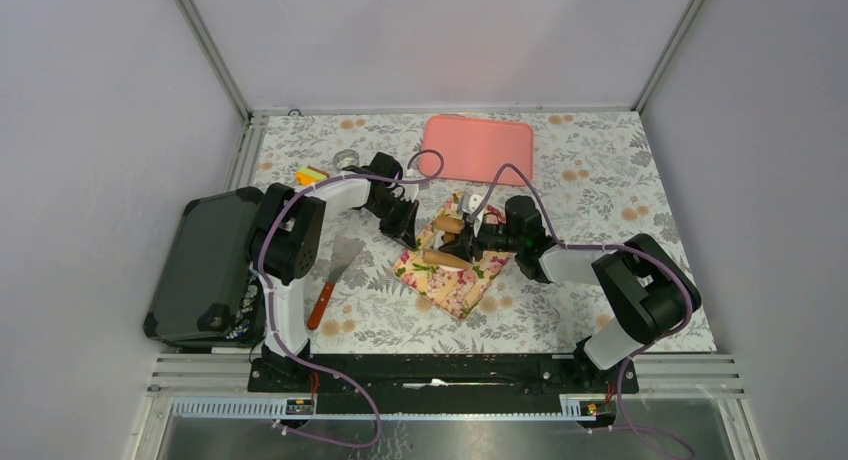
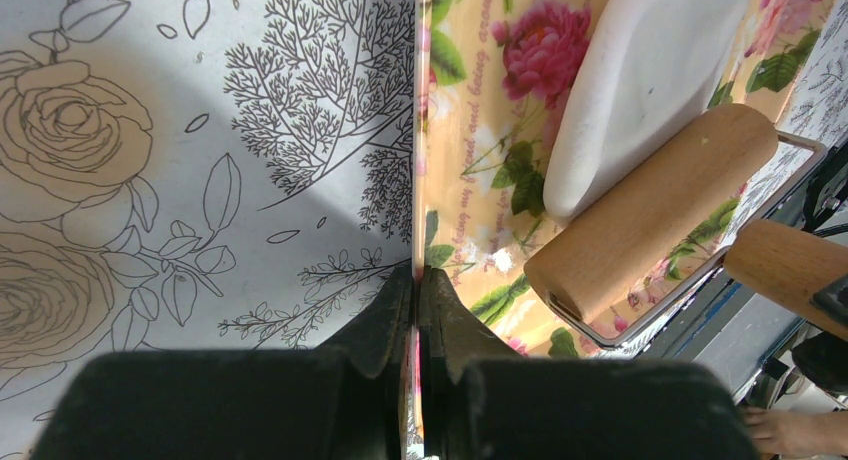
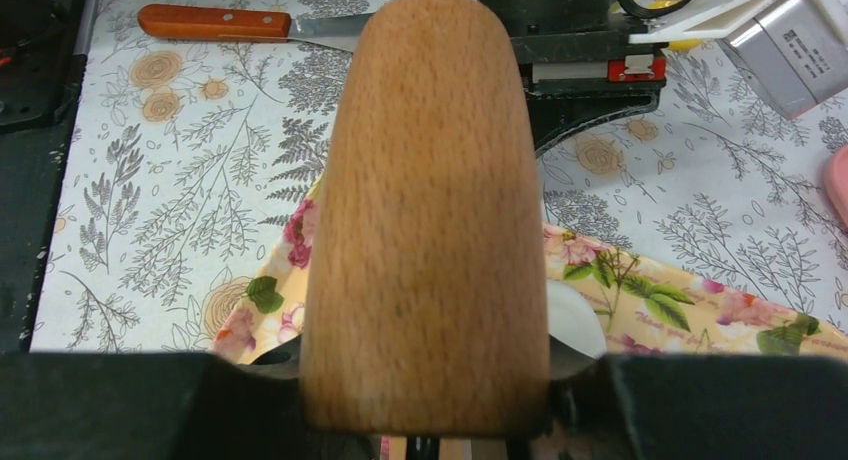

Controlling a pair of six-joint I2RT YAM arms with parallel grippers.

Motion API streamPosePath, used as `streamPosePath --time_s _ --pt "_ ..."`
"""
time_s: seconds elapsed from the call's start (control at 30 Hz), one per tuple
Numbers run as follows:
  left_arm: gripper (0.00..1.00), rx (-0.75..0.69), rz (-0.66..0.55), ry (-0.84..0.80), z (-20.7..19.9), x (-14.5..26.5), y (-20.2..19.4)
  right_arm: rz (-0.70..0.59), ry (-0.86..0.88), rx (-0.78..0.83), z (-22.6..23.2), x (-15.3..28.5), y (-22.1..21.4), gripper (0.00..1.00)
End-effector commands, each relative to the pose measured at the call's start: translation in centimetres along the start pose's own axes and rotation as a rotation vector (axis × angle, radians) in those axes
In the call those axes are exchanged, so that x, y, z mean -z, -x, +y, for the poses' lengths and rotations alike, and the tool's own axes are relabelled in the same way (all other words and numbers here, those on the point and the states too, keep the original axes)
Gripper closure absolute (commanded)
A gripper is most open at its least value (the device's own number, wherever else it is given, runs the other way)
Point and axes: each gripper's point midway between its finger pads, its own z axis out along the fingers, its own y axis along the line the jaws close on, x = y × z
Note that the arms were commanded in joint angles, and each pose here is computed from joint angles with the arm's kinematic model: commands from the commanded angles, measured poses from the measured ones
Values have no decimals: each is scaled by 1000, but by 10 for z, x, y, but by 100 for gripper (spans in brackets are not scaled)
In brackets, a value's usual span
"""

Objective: Roll out the dumpling wrappers from the dough
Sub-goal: Flatten out the dough on the work surface.

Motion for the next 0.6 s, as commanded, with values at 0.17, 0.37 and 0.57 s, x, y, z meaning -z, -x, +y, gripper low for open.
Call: streamPosePath --time_s 0.17,0.37,0.57 --pt "100 44 101 93 29 -11 -28 262 201 -313 78 24 -89 100" --pt "100 43 101 94 29 -11 -28 255 224 -311 81 24 -87 100" --pt "100 44 101 91 29 -11 -28 133 229 -216 65 14 -25 100"
